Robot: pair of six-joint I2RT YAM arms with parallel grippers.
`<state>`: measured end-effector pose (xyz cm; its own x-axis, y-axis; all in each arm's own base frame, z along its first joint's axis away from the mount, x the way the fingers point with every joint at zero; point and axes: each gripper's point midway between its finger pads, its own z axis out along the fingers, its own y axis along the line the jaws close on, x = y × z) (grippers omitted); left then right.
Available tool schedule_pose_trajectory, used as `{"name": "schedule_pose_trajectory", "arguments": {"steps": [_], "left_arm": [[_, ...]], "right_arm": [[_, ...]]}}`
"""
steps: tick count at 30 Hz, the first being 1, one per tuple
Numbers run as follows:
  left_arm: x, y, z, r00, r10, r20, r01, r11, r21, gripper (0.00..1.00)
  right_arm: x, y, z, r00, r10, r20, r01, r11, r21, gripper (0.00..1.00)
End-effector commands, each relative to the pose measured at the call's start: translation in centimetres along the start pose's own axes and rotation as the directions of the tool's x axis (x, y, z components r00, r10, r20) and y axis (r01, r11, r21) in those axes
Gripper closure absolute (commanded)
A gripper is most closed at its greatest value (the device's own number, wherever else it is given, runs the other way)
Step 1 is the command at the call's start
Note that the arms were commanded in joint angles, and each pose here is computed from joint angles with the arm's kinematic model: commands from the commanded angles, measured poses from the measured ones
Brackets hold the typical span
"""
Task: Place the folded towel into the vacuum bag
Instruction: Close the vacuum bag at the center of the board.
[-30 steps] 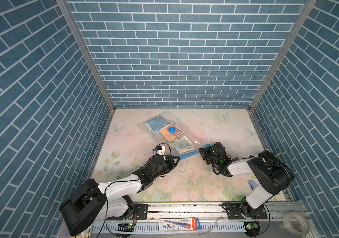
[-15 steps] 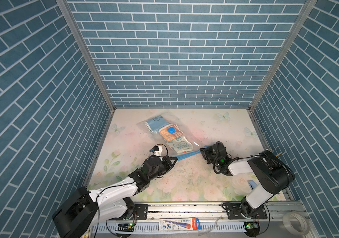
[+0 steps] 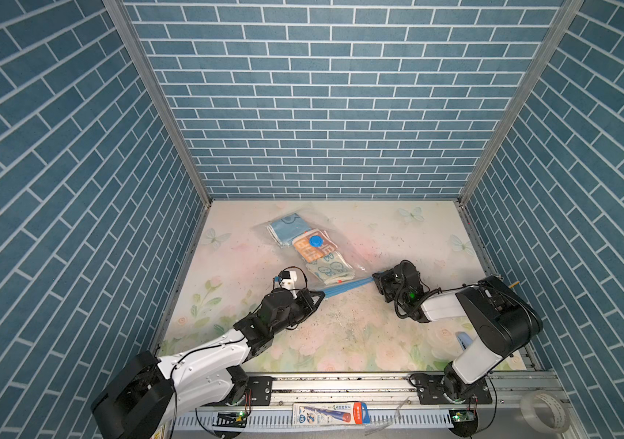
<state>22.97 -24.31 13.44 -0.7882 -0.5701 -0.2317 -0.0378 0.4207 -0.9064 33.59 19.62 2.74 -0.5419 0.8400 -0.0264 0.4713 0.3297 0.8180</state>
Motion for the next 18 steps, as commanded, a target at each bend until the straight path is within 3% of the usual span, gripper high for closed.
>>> {"name": "schedule_pose_trajectory", "arguments": {"steps": [1, 18], "left_arm": [[-2.68, -1.47, -1.22, 0.992, 0.011, 0.123, -0.018, 0.998, 0.058, 1.00], [-2.93, -1.07, -1.74, 0.991, 0.007, 0.132, -0.014, 0.999, 0.050, 1.00]], "right_arm": [[-10.81, -9.50, -3.30, 0.880, -0.062, 0.472, -0.103, 0.943, 0.316, 1.00], [-11.63, -9.65, -3.61, 0.872, -0.063, 0.486, -0.111, 0.941, 0.321, 1.00]]}}
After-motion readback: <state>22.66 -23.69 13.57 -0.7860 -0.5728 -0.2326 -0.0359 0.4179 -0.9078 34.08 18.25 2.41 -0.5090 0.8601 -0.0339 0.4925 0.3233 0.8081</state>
